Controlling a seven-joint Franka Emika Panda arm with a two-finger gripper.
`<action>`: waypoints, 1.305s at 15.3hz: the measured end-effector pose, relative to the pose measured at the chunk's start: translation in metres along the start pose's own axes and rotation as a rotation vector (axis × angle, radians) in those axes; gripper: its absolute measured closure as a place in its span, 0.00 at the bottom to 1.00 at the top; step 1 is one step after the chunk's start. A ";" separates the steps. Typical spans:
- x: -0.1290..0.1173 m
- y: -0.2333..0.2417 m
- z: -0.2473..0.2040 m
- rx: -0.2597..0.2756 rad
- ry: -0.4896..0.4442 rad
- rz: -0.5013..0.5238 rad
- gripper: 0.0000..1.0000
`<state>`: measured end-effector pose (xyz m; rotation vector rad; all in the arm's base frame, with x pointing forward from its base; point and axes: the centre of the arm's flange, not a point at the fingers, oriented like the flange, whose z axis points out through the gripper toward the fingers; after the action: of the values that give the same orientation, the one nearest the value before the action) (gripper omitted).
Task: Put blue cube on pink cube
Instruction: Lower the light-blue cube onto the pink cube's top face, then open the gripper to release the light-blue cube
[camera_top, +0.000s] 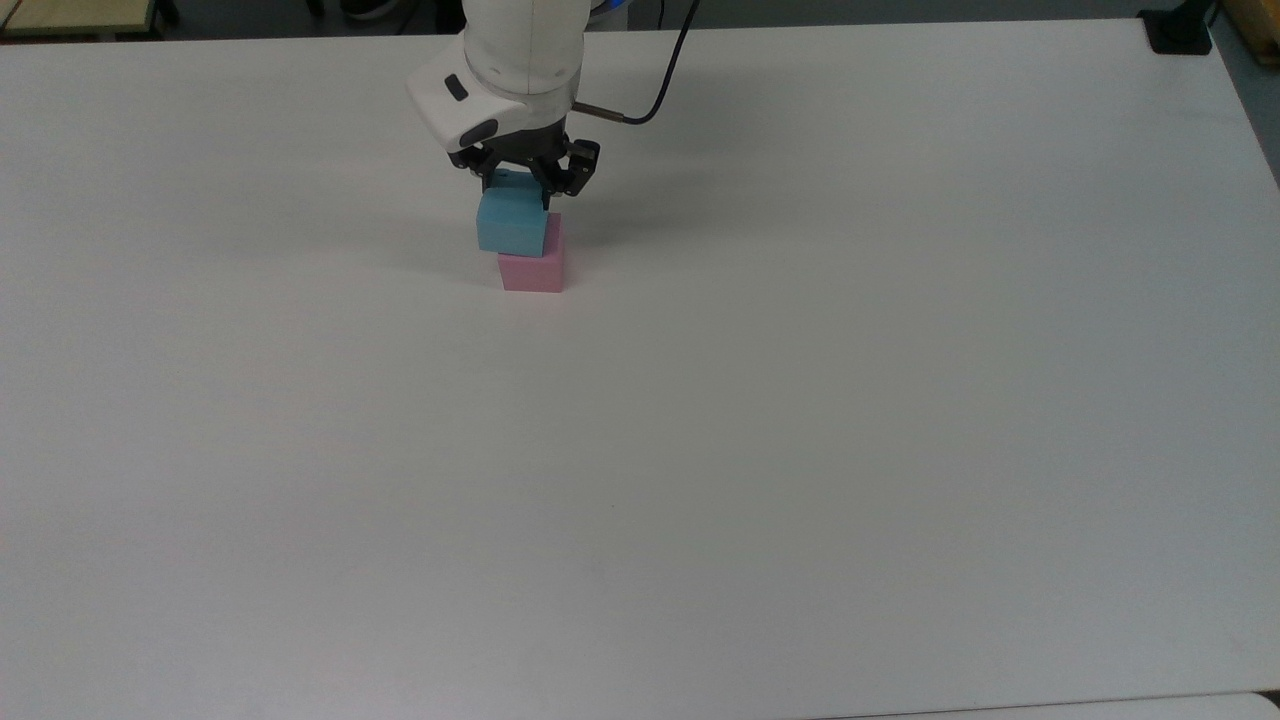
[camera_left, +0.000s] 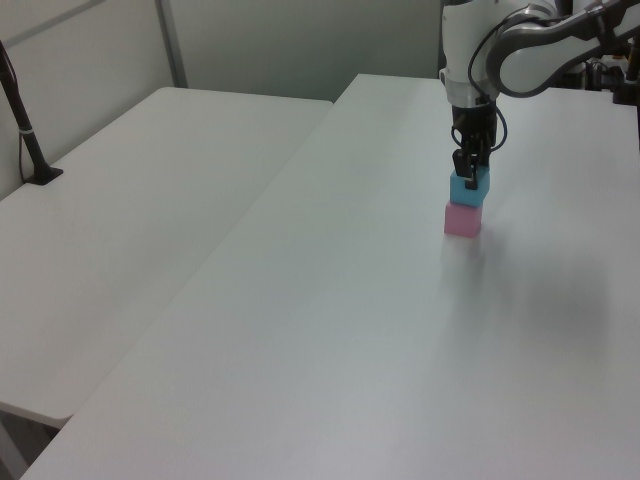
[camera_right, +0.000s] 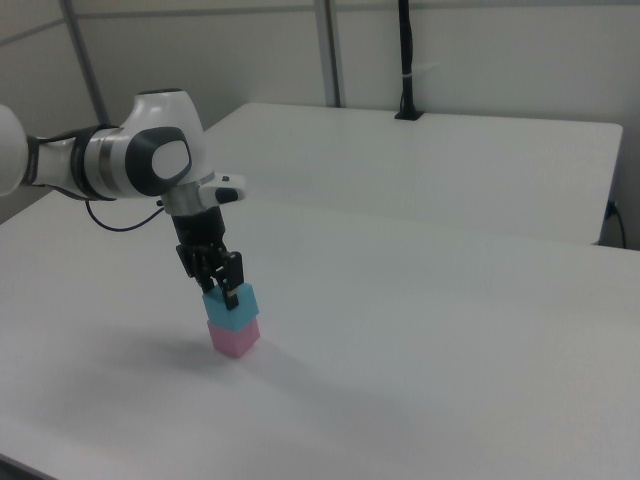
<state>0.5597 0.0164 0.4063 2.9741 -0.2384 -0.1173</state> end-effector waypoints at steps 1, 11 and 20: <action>0.000 0.000 0.001 -0.001 -0.001 -0.001 0.44; 0.001 0.000 -0.001 0.000 0.002 0.000 0.20; 0.002 0.006 -0.033 0.003 0.033 0.019 0.07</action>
<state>0.5641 0.0154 0.4395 2.9733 -0.2637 -0.0660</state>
